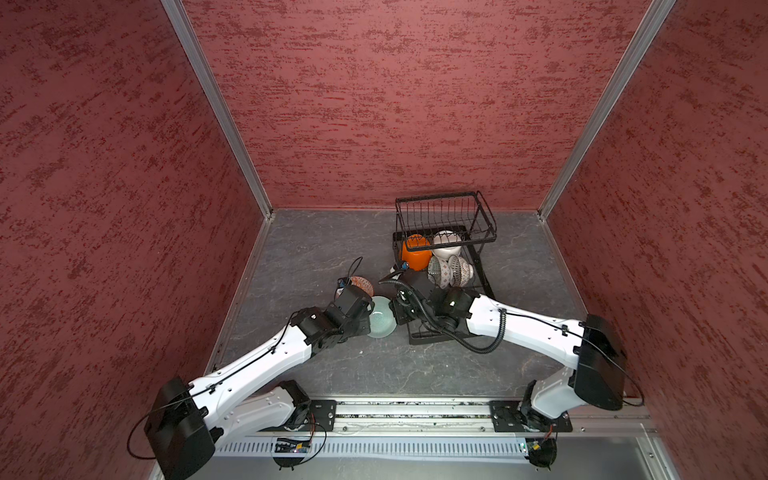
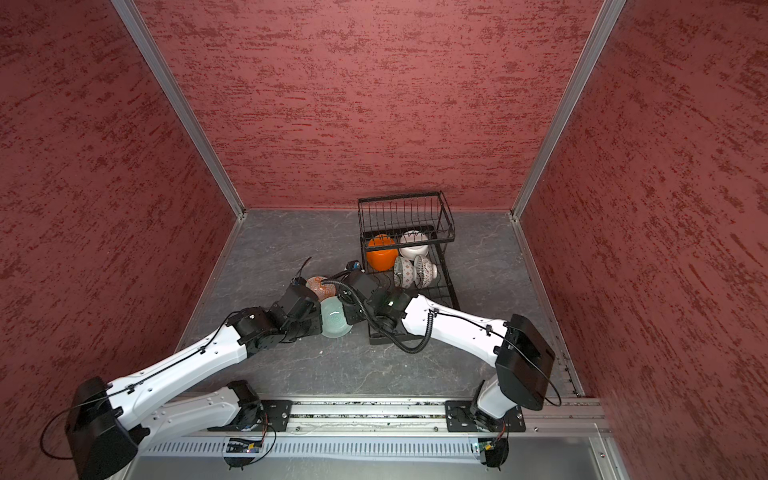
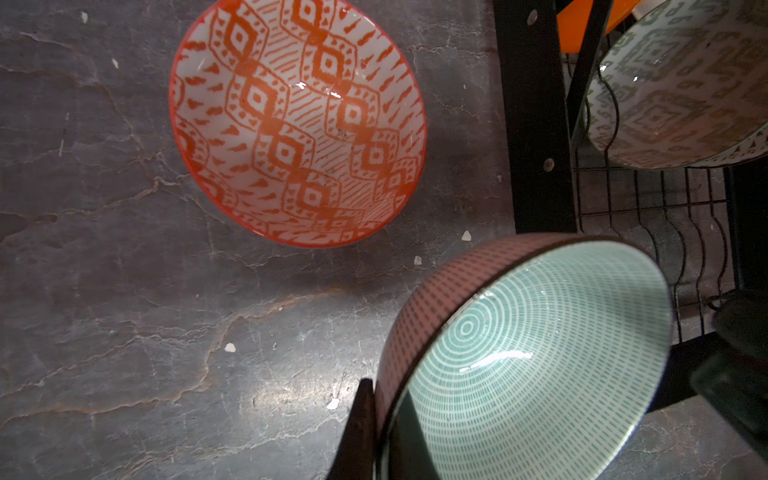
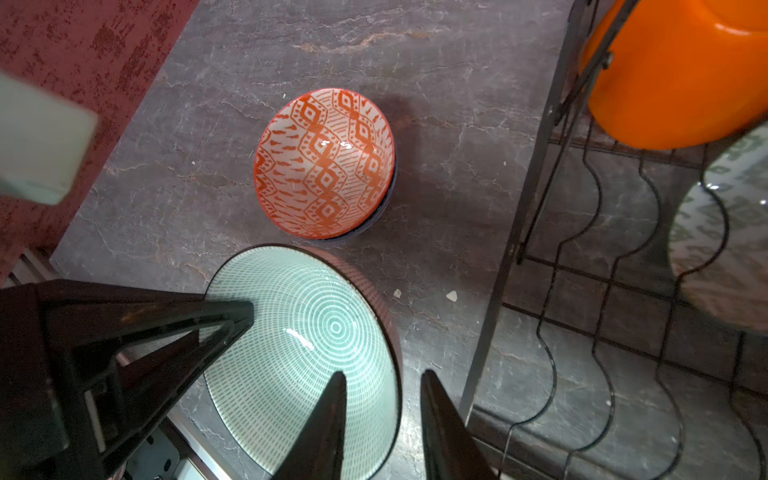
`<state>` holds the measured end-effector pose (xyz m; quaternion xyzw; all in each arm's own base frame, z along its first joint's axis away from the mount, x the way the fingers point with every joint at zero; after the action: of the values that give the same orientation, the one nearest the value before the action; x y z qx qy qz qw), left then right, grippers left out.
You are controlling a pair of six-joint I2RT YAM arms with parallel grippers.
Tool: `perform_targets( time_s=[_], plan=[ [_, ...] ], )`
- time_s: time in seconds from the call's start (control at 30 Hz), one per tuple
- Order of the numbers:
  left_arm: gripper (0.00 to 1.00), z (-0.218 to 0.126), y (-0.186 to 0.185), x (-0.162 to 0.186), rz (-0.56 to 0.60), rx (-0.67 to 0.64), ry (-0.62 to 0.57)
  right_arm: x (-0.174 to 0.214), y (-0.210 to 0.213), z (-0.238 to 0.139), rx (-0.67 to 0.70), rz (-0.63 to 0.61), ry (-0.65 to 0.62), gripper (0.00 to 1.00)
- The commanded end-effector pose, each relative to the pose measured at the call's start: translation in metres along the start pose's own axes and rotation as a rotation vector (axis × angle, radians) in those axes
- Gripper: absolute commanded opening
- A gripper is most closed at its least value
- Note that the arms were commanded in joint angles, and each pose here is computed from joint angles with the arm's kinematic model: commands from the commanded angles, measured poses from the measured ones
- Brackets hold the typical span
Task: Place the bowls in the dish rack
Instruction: 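Lift the mint-green bowl toward the rack with the left gripper while the right approaches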
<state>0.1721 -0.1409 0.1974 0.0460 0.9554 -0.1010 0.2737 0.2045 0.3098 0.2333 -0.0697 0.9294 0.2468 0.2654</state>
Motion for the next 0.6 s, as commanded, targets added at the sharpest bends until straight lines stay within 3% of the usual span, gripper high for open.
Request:
perform_targets(
  time_s=[0.0,0.57],
  plan=[
    [0.0,-0.009,-0.01,-0.016,-0.016,0.062,-0.087,0.002,-0.001,0.0,0.035,0.032,-0.017,0.3],
    [0.0,-0.01,-0.017,-0.021,-0.029,0.121,-0.117,0.012,-0.011,0.009,0.175,0.044,-0.041,0.19]
  ],
)
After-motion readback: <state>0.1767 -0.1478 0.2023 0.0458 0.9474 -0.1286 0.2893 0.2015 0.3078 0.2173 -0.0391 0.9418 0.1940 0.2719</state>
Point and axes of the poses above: each gripper's point midway between its finger pads, its own z axis out along the fingers, its own y axis along the line the jaws close on, x = y × z, the point moved 9 cm from there along -z, back along the fingers, and after that the axes turned 13 degrees about z, right-handed, at the moved point
